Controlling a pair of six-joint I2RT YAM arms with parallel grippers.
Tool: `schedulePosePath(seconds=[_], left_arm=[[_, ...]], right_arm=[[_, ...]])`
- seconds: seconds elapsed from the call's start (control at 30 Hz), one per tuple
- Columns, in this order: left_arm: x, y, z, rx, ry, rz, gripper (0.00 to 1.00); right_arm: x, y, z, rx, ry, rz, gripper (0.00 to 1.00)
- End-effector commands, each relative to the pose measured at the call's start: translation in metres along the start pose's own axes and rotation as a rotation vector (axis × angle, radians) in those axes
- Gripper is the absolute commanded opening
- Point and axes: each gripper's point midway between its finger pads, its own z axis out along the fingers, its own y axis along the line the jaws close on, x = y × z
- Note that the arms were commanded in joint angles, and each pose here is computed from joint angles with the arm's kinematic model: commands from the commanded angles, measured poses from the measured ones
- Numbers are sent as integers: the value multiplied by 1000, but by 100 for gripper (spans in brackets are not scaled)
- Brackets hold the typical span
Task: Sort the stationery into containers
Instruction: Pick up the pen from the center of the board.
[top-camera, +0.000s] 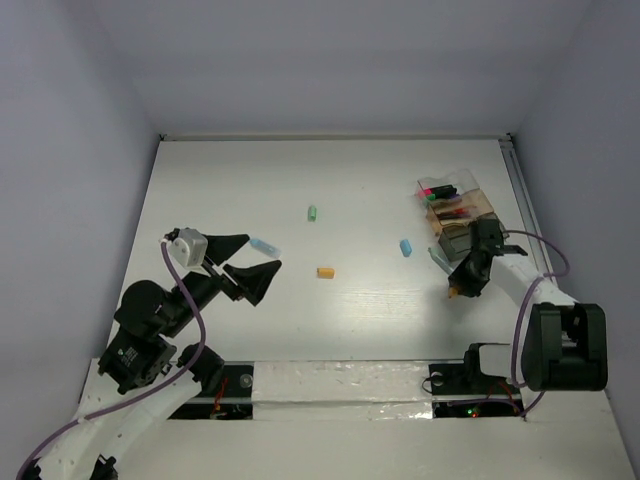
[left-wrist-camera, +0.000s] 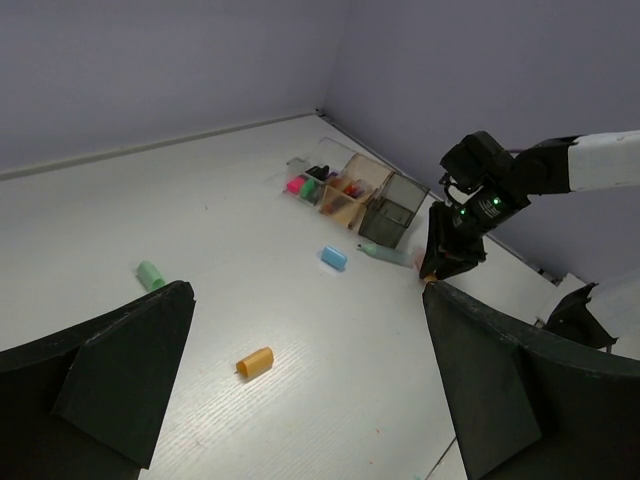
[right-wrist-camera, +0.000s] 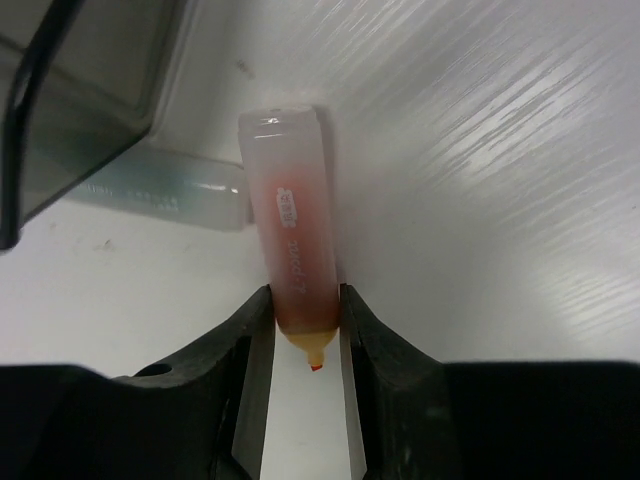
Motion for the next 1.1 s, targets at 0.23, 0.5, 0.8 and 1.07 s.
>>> schedulePosePath(seconds=[0.23, 0.5, 0.8, 1.07], left_arm=[[-8, -2, 12, 17, -2, 2, 99], [20, 5, 36, 39, 111, -34, 99], [59, 12, 69, 106, 271, -197, 99], [107, 17, 87, 117, 428, -401, 62]], right_arm=[[9, 33, -79, -308, 1, -4, 20], [57, 100, -149, -693, 171, -244, 18], [126, 187, -209, -1095, 135, -915, 18], [149, 241, -211, -1157, -26, -1214, 17]])
